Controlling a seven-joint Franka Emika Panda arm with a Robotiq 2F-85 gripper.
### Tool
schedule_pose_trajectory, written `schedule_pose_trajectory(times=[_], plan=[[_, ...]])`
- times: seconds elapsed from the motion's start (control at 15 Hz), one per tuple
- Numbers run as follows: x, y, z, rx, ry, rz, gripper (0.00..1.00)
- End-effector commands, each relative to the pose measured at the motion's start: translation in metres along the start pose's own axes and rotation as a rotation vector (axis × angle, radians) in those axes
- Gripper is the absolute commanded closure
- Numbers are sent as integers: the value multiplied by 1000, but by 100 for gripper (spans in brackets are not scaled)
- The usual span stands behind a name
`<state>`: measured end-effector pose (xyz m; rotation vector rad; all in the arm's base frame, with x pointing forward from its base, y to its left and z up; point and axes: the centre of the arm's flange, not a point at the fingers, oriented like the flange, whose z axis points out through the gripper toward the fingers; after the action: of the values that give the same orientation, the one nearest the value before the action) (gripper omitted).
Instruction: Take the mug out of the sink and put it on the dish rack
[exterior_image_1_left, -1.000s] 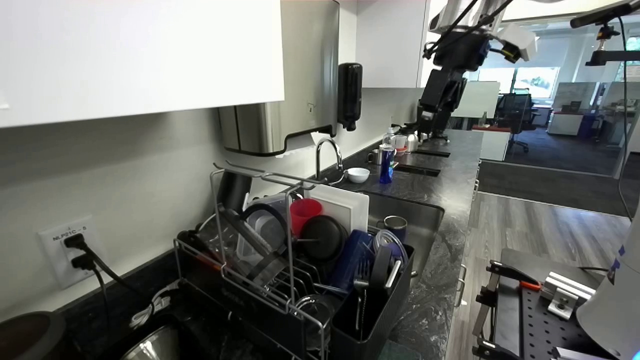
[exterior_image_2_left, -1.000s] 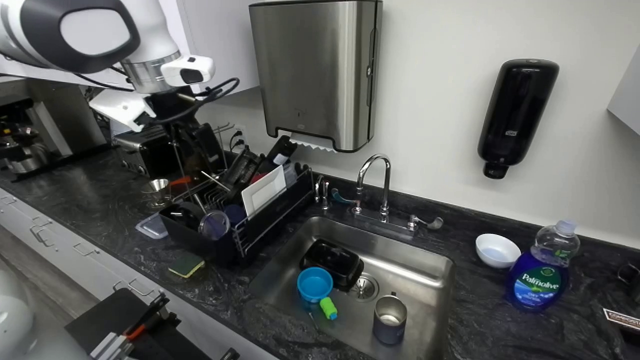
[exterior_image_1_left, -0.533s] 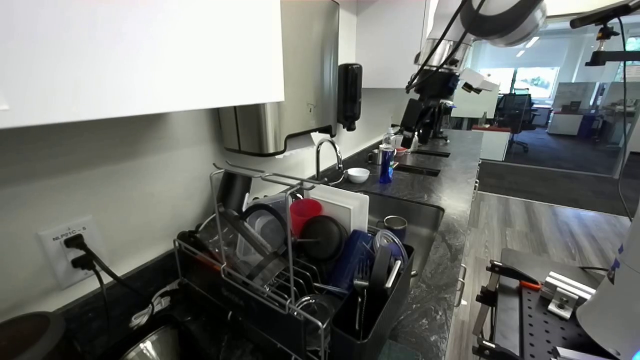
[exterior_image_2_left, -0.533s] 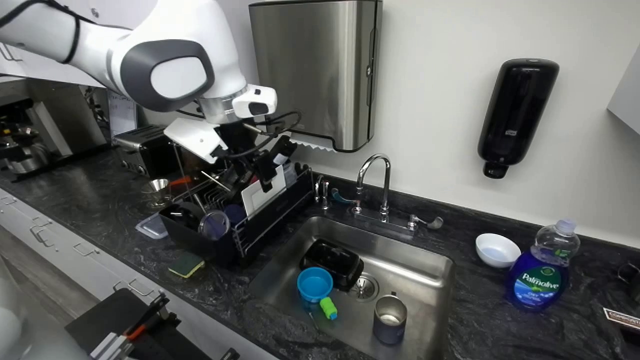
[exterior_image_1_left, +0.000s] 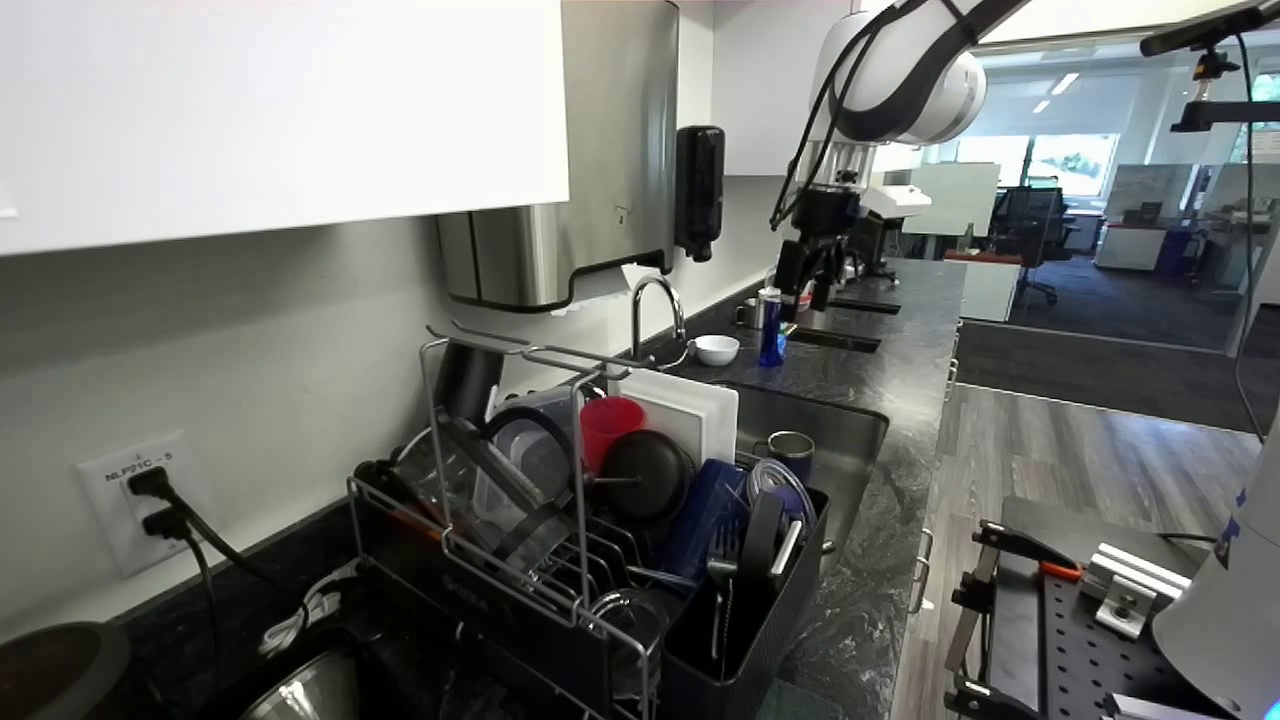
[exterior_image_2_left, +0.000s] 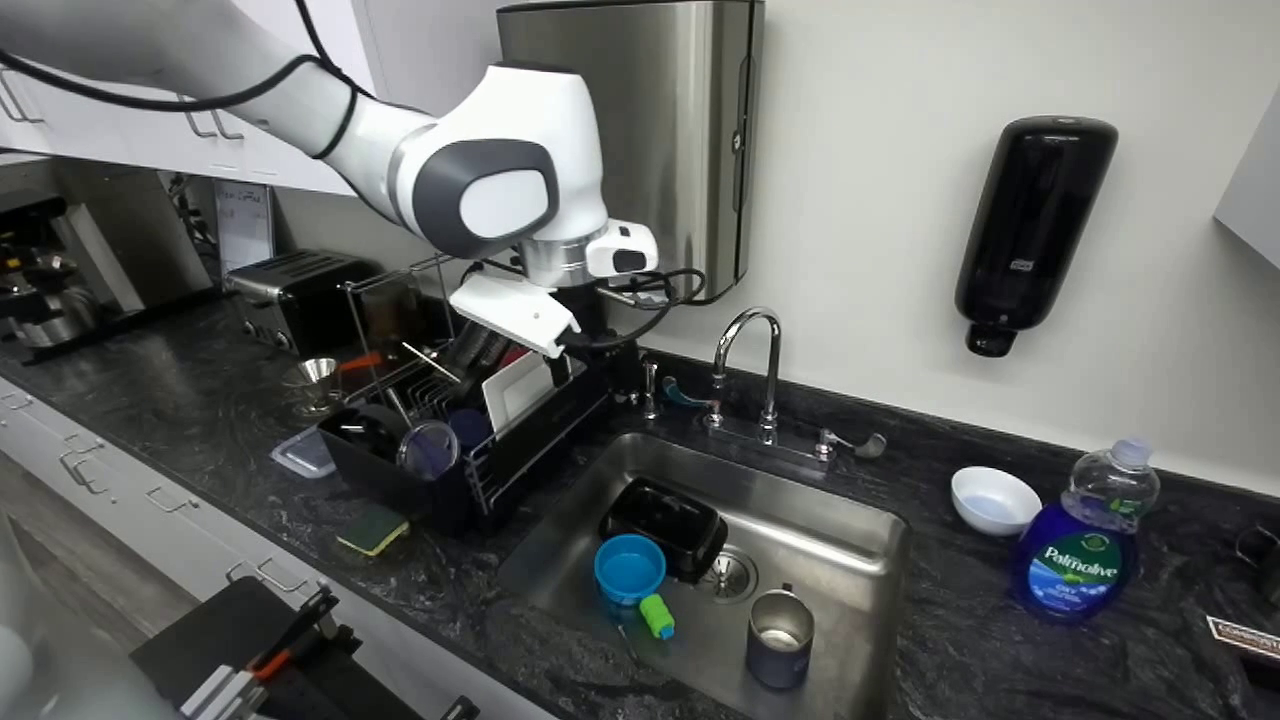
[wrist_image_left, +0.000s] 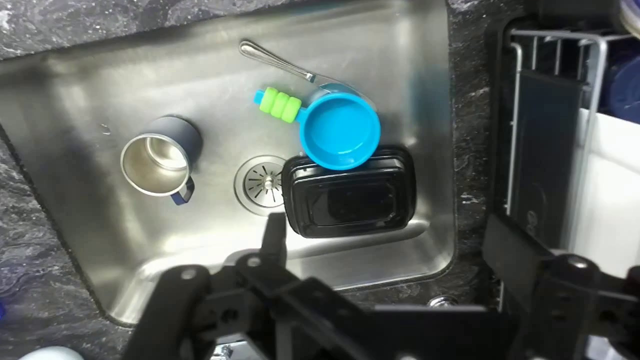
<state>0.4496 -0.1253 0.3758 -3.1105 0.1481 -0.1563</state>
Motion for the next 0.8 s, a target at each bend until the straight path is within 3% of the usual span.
schedule_pose_trajectory(times=[0.0,0.47,0.73], plan=[[26,40,8,-30,-34,2,0],[42,132,18,-70,-59,64,0],[33,133,18,-74,-33,96,0]])
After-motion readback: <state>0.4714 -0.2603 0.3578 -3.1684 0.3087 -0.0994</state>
